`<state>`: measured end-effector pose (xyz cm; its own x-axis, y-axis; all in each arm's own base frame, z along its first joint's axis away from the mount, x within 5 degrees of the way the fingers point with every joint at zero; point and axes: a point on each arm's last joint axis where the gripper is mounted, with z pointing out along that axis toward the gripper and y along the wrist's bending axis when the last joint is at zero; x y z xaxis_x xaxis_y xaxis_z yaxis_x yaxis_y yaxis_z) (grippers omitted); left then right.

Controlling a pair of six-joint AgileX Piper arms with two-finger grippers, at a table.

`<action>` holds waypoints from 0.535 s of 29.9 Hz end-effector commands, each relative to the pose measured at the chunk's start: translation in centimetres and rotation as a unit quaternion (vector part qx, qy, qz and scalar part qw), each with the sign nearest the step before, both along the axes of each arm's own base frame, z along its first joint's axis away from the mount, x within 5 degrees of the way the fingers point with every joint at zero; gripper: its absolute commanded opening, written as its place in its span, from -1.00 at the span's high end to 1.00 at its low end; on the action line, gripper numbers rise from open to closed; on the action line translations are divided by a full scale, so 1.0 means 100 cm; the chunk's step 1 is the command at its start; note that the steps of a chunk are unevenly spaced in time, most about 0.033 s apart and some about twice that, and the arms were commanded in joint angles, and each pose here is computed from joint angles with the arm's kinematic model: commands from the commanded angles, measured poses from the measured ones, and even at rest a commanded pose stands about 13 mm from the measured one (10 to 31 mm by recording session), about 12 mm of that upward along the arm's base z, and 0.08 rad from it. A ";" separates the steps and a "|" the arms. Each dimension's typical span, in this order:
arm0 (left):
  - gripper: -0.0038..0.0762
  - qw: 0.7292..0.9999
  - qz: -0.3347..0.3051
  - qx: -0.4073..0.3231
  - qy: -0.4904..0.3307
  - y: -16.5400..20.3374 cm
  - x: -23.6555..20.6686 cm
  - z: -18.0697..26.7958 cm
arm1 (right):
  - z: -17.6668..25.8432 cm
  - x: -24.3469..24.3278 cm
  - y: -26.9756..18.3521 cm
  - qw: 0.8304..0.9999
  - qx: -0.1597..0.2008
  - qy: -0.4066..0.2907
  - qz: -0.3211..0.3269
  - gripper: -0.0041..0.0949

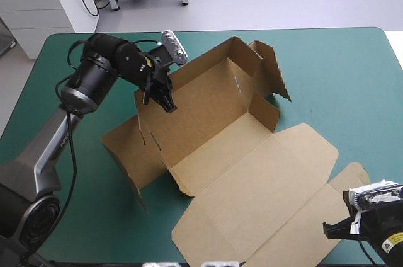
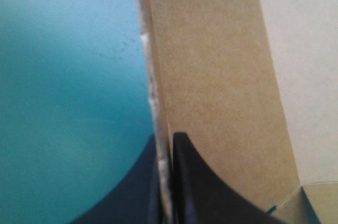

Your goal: Fold the box

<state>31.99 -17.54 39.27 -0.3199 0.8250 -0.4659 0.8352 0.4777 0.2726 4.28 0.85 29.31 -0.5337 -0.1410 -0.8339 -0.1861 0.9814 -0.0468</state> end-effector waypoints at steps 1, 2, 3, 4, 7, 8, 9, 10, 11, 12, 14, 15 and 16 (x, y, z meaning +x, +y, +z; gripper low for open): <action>0.87 0.993 -0.042 0.005 -0.106 -0.017 -0.016 0.032 | 0.014 0.004 0.000 0.999 0.005 -0.040 -0.003 0.96; 0.87 0.990 -0.055 0.005 -0.127 -0.023 -0.018 0.034 | 0.014 0.004 0.000 0.999 0.006 -0.040 -0.002 0.96; 0.87 0.986 -0.069 0.007 -0.149 -0.028 -0.019 0.036 | 0.014 0.004 0.000 0.999 0.006 -0.040 -0.002 0.96; 0.87 0.982 -0.090 0.011 -0.168 -0.034 -0.020 0.038 | 0.014 0.004 0.000 0.999 0.006 -0.040 -0.002 0.96; 0.88 0.969 -0.138 0.021 -0.205 -0.046 -0.025 0.041 | 0.014 0.004 0.000 0.999 0.006 -0.040 -0.002 0.96; 0.88 0.966 -0.147 0.024 -0.211 -0.048 -0.027 0.042 | 0.014 0.004 0.000 0.999 0.006 -0.040 -0.002 0.96; 0.90 0.965 -0.151 0.026 -0.214 -0.050 -0.028 0.042 | 0.014 0.004 0.000 0.999 0.006 -0.040 -0.002 0.96; 0.92 0.965 -0.151 0.027 -0.214 -0.050 -0.028 0.042 | 0.014 0.004 0.000 0.999 0.006 -0.040 -0.002 0.96; 0.92 0.965 -0.152 0.027 -0.213 -0.050 -0.028 0.042 | 0.014 0.004 0.000 0.999 0.006 -0.040 -0.002 0.96; 0.92 0.965 -0.154 0.030 -0.212 -0.050 -0.029 0.042 | 0.014 0.004 0.000 0.999 0.006 -0.040 -0.002 0.96; 0.92 0.961 -0.165 0.034 -0.217 -0.049 -0.031 0.042 | 0.014 0.004 0.000 0.999 0.006 -0.040 -0.002 0.96; 0.92 0.959 -0.172 0.029 -0.225 -0.048 -0.034 0.044 | 0.014 0.004 0.000 0.999 0.006 -0.040 -0.002 0.96; 0.92 0.955 -0.177 0.026 -0.237 -0.048 -0.036 0.045 | 0.014 0.004 0.000 0.999 0.006 -0.040 -0.002 0.96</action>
